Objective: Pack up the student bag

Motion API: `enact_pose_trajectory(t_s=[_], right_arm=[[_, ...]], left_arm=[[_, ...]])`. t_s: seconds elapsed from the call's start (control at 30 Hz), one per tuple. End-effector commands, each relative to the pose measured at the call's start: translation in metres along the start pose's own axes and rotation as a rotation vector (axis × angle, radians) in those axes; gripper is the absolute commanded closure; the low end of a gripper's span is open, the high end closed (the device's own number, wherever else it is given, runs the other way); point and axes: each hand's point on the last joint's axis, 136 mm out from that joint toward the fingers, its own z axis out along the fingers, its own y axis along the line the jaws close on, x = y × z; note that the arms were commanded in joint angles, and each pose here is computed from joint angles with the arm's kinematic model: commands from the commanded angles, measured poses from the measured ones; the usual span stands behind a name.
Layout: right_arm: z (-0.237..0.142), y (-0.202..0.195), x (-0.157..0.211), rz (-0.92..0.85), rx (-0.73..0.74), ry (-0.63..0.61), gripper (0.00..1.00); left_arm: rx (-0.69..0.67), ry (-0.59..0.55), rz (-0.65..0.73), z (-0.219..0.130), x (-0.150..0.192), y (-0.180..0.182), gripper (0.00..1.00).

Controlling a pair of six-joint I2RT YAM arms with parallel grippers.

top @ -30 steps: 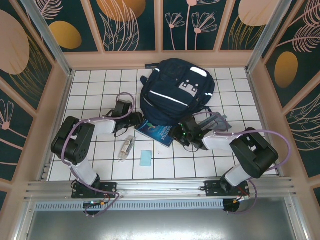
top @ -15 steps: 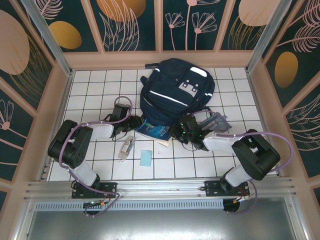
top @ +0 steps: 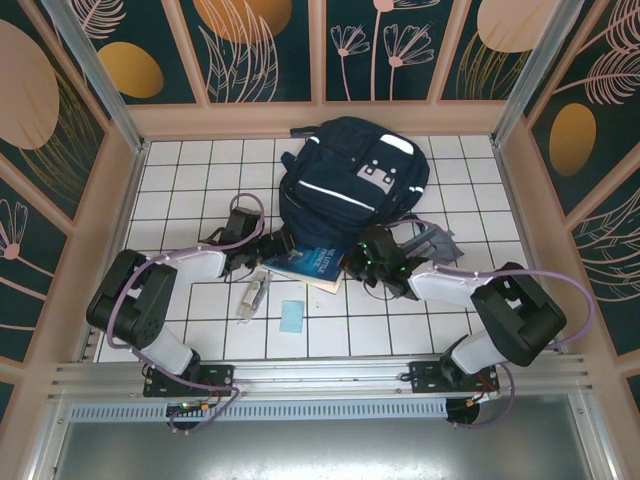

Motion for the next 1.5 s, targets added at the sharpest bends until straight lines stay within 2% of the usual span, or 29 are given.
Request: enact_pose_trajectory(t_s=[0.0,0.17,0.37,0.53,0.73,0.83,0.93,1.07,1.17,1.33,1.37,1.47], right_arm=[[-0.021,0.057,0.005,-0.122,-0.153,0.040,1.00],[-0.034,0.076,0.013,-0.205,-0.186,0.068,1.00],[-0.039,0.102,-0.005,-0.342,-0.166,-0.012,1.00],[-0.026,0.127,-0.018,-0.389,-0.198,-0.048,1.00],[0.002,0.147,-0.014,-0.403,-0.240,-0.033,1.00],[0.003,0.153,-0.023,-0.508,-0.218,-0.058,1.00],[-0.004,0.159,-0.043,-0.661,-0.179,-0.107,1.00],[-0.010,0.157,-0.066,-0.807,-0.235,-0.087,1.00],[-0.008,0.148,-0.088,-0.875,-0.251,-0.081,1.00],[-0.003,0.143,-0.097,-1.009,-0.271,-0.058,1.00],[-0.004,0.136,-0.111,-1.022,-0.250,-0.075,1.00],[0.001,0.131,-0.120,-1.057,-0.232,-0.054,1.00]], left_arm=[[0.034,-0.067,0.000,-0.023,-0.027,-0.011,0.14],[0.050,-0.133,0.028,-0.035,-0.051,-0.018,0.12],[0.061,-0.225,0.029,-0.040,-0.075,-0.023,0.10],[0.043,-0.231,0.009,-0.032,-0.078,-0.017,0.09],[-0.020,-0.346,-0.022,-0.051,-0.103,-0.003,0.07],[0.003,-0.374,0.058,-0.059,-0.113,-0.015,0.06],[0.034,-0.397,0.213,-0.064,-0.123,-0.033,0.06],[0.180,-0.426,0.428,-0.068,-0.124,-0.067,0.06],[0.238,-0.394,0.522,-0.059,-0.119,-0.078,0.06],[0.299,-0.364,0.553,-0.050,-0.109,-0.082,0.07],[0.315,-0.353,0.556,-0.047,-0.106,-0.082,0.07],[0.342,-0.274,0.561,-0.028,-0.097,-0.080,0.07]])
